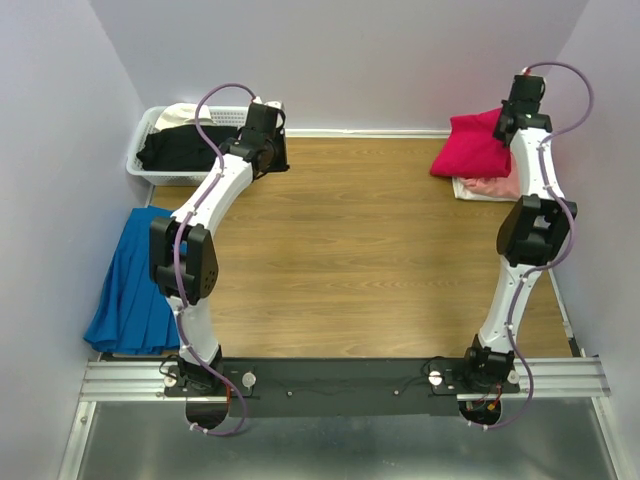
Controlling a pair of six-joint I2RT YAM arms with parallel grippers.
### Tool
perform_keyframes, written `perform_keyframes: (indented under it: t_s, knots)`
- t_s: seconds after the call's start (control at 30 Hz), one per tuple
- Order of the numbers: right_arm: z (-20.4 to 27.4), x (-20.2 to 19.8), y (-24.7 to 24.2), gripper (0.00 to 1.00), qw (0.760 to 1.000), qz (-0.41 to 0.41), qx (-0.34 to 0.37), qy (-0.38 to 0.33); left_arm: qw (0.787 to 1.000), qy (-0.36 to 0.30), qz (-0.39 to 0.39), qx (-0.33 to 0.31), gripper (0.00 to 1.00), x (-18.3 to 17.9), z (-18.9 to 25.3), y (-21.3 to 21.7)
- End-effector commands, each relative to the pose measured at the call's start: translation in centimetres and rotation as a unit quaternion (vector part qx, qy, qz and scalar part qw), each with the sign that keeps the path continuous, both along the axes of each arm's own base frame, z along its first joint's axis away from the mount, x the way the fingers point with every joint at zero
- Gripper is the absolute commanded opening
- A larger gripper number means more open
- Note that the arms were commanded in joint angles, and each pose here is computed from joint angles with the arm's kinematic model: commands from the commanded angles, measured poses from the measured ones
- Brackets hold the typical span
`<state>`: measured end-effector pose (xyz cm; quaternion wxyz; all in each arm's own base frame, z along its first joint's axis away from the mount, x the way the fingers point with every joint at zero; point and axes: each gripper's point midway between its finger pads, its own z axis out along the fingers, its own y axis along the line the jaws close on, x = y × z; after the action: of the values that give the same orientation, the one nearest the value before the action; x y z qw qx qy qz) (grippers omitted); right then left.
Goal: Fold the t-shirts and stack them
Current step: Put the neatly folded tshirt into the corner of the board with the right arm
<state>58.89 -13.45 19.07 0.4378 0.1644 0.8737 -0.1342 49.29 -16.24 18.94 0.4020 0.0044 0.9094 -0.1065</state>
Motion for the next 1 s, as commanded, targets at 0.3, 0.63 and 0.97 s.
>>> perform_keyframes:
  t_s: [0.3,0.63,0.97]
  knots:
    - [4.3,-2.1,-7.7,0.01,0.993,-0.105,-0.027,-0.046,1.000,0.000,-0.005,-0.018,0.30,1.2,0.5,-1.1]
    - [-2.6,-2.1,-10.2,0.25,0.984,-0.172,-0.048,0.010,1.000,0.007,-0.003,-0.016,0.30,1.0,0.2,-1.0]
    - [2.1,-2.8,-9.8,0.57,0.981,-0.186,-0.035,-0.040,1.000,0.013,-0.003,-0.017,0.29,0.8,-0.4,-1.3]
